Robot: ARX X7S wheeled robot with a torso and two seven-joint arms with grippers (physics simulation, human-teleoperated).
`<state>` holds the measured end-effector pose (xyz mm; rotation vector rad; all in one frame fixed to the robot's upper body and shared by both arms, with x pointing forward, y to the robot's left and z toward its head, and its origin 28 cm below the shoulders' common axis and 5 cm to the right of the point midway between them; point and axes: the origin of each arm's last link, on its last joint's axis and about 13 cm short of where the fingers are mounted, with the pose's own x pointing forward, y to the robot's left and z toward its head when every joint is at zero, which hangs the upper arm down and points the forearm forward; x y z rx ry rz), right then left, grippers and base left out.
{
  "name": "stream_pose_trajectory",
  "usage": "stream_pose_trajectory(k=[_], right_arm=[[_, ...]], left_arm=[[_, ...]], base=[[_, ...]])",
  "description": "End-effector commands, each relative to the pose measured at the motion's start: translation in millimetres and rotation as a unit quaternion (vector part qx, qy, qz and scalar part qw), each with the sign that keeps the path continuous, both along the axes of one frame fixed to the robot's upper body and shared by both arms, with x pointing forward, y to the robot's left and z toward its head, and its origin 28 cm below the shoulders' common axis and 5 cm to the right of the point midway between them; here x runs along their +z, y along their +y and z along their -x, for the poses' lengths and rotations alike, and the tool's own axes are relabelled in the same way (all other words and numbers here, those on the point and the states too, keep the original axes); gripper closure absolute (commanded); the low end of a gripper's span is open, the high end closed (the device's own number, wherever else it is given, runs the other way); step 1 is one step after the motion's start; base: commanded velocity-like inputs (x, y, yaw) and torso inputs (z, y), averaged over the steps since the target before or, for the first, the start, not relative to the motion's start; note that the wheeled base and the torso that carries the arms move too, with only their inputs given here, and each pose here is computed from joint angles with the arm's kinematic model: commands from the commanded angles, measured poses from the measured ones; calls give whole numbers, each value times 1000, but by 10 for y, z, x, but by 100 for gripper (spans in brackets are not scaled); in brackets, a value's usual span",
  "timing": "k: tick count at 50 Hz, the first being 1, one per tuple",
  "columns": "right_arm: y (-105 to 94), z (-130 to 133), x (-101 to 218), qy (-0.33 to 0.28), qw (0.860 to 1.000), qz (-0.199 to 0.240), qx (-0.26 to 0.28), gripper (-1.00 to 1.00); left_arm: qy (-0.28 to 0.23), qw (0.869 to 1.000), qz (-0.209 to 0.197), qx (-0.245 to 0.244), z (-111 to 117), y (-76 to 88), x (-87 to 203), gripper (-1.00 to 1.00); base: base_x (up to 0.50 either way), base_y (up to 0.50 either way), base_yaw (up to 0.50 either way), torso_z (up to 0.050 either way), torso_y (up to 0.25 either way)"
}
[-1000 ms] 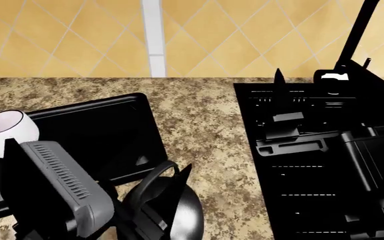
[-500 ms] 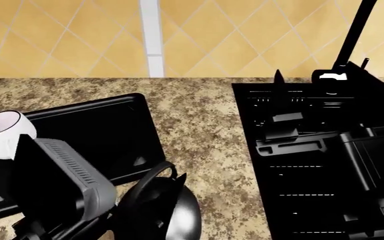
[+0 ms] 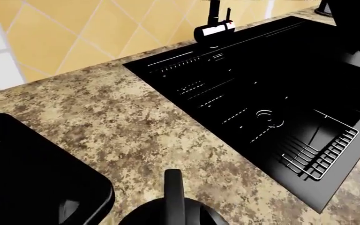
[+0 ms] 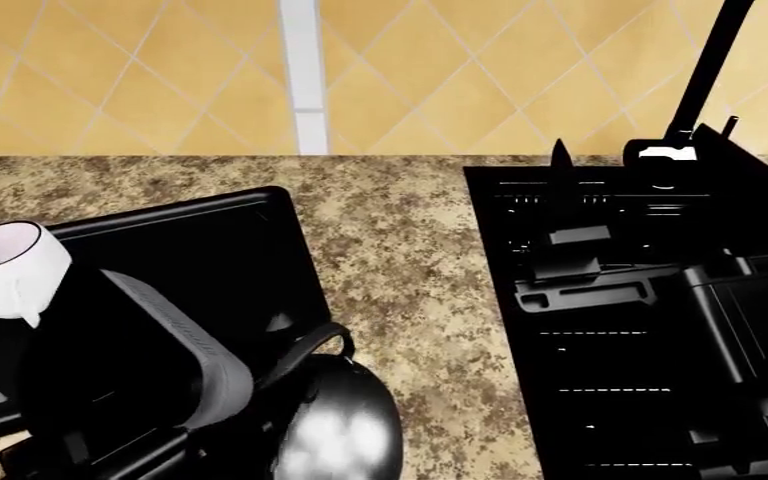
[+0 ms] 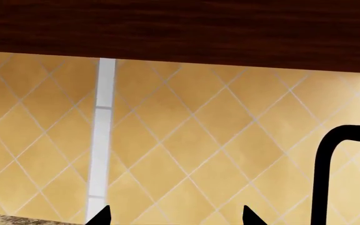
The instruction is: Pick the kettle from the counter and place it on the tray. Then pick the mug from the cabinet and place it on the tray. Then close the cabinet doors.
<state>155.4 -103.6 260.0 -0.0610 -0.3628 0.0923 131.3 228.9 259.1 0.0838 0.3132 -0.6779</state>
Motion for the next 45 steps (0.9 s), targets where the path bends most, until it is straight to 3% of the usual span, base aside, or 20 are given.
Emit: stream_pose_trajectory(k=[1,13,26,31,38,45], right_arm=[[2,5,-8,0,1000,-1,1,-100],[0,0,-13,0,1000,-1,0,-100],[2,7,1,-3,1000,-1,2,-100],[5,17,19,-5,1000,-1,3,-100],[0,34,43,-9,1000,-3,3,-100],[-12,34,36,-9,1000,-6,3,-100]], left_arm=[[9,1000,-3,11,15,15,28,100],[-10,1000,7,16,16,22,122,100],[-95,994,43,31,55,42,533,100],[-143,986,67,50,50,26,804,100],[-200,968,98,115,-85,-13,1159,100],[-225,957,89,162,-335,-78,1336,100]], base=[[0,0,0,0,0],[0,0,0,0,0],[0,0,0,0,0],[0,0,0,0,0],[0,0,0,0,0],[0,0,0,0,0]])
